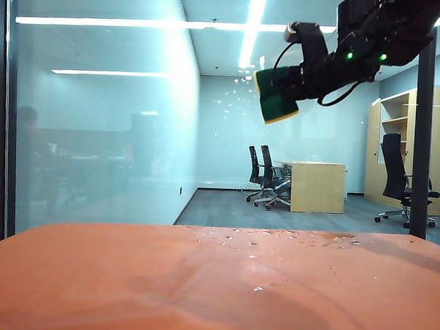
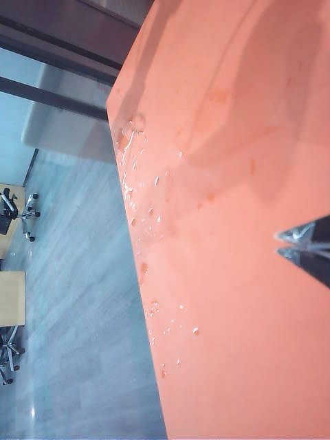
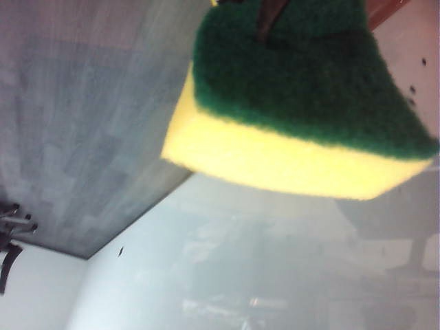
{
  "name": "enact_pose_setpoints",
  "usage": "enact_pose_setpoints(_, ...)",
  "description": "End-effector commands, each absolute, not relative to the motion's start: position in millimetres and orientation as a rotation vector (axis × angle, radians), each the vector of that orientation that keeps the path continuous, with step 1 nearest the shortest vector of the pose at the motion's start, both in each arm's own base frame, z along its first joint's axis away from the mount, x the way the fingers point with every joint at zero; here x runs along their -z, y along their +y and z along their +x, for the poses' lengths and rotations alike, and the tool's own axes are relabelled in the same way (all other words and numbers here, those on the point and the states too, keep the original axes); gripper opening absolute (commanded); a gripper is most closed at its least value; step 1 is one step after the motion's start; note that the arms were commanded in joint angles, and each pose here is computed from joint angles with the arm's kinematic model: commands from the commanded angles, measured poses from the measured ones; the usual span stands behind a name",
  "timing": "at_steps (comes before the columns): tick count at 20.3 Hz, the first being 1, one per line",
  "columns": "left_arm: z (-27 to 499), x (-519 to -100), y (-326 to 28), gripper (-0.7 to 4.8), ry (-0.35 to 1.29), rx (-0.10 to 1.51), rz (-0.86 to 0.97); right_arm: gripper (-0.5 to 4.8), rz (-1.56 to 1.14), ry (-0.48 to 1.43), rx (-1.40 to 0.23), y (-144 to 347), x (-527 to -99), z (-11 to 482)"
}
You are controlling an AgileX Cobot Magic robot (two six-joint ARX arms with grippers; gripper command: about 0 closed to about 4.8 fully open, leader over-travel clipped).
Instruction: Pick up the sponge from the table, wipe the water off the glass, and finally place the sponge back on the table.
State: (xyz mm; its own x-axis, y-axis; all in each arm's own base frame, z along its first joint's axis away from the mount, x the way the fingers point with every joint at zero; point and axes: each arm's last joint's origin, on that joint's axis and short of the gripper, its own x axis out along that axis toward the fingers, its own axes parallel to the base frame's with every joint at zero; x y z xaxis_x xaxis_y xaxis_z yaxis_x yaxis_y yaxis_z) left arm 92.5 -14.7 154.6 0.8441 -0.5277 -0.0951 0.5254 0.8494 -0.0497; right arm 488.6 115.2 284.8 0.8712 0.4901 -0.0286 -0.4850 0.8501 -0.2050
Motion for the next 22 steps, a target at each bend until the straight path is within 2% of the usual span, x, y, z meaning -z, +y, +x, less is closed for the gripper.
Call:
enact_pose_setpoints(1, 92, -155, -15, -0.05, 0.104, 0.554, -0.014, -0.06, -0.206, 0.033, -0.522, 120, -271, 492)
enact_pose_setpoints(6, 92, -155, -15, -0.05, 0.104, 0.554, -0.014, -0.06, -0.206, 0.140, -0.560, 136, -236, 497)
enact_pose_setpoints(11, 92, -155, -15, -0.05, 0.104, 0.554, -0.014, -0.06, -0.209, 0.140, -0.571, 143, -231, 497)
enact_pose_setpoints(17, 92, -155, -15, -0.05, 0.104, 0.554, -0.014, -0.06, -0.207, 0.093, -0.564, 144, -261, 502)
enact_pose_setpoints(22, 92, -155, -15, -0.05, 0.103, 0.553, -0.013, -0.06, -0.207, 0.050, -0.561, 145, -305, 504)
